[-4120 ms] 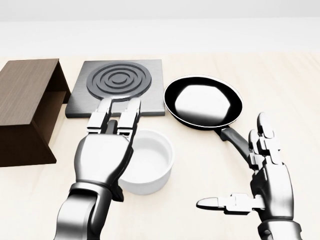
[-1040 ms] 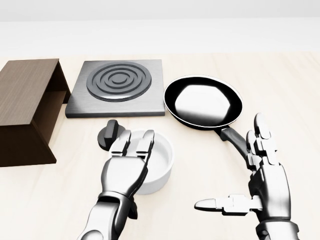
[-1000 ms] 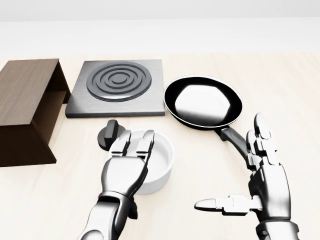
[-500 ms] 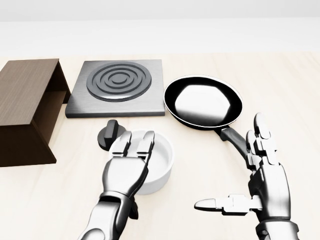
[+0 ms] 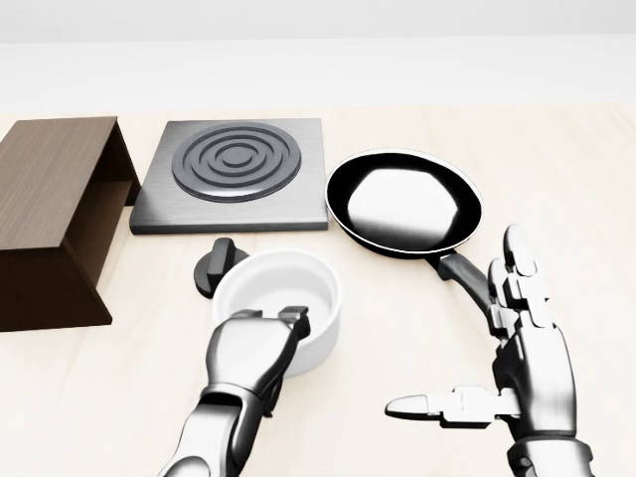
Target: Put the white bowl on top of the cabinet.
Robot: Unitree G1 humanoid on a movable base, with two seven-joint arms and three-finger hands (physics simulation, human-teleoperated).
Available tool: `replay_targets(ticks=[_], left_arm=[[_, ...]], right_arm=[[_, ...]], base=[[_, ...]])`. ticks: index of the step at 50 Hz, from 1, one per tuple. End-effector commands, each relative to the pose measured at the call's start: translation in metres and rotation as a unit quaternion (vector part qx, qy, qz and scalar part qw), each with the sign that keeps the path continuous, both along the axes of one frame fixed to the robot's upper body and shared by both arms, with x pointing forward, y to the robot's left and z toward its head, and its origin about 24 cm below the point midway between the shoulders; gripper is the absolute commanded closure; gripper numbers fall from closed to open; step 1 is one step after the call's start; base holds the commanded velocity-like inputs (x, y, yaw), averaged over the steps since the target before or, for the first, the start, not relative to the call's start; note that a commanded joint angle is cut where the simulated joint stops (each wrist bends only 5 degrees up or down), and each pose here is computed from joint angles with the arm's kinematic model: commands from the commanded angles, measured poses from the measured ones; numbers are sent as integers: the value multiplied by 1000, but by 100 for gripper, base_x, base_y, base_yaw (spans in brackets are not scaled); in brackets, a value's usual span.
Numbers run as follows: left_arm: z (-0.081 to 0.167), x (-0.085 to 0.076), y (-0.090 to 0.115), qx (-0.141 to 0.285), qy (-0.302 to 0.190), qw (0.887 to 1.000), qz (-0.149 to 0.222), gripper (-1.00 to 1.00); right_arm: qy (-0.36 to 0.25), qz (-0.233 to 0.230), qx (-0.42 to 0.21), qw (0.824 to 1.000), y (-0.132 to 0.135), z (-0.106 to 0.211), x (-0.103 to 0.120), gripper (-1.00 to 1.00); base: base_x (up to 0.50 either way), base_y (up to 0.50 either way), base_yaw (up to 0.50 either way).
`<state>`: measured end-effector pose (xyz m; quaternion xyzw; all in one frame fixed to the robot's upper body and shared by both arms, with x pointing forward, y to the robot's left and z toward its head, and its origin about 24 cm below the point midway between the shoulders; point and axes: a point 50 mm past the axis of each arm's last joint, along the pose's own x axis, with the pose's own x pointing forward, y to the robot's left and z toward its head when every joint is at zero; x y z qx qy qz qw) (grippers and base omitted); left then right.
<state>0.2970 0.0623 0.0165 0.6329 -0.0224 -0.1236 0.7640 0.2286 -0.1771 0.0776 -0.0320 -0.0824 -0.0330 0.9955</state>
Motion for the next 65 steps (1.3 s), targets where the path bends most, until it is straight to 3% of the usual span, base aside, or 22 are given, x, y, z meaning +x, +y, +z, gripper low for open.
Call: replay_targets(ticks=[1, 19, 30, 48, 65], left_arm=[[4, 0, -5, 4, -17, 1000, -7, 100], [5, -1, -6, 2, -19, 1000, -7, 100], [59, -2, 2, -15, -82, 997, -5, 100], [93, -1, 9, 14, -112, 994, 1, 100], [121, 30, 28, 27, -118, 992, 21, 100]], right_arm=[[0, 0, 1, 1000, 0, 0, 0, -100], [0, 1, 1, 1000, 0, -1, 0, -100], [0, 3, 1, 1000, 1, 0, -2, -100], [0, 5, 1, 1000, 1, 0, -2, -100], [-2, 12, 0, 1000, 4, 1, -8, -100]], base=[[0, 0, 0], [0, 0, 0], [0, 0, 0], [0, 0, 0], [0, 0, 0]])
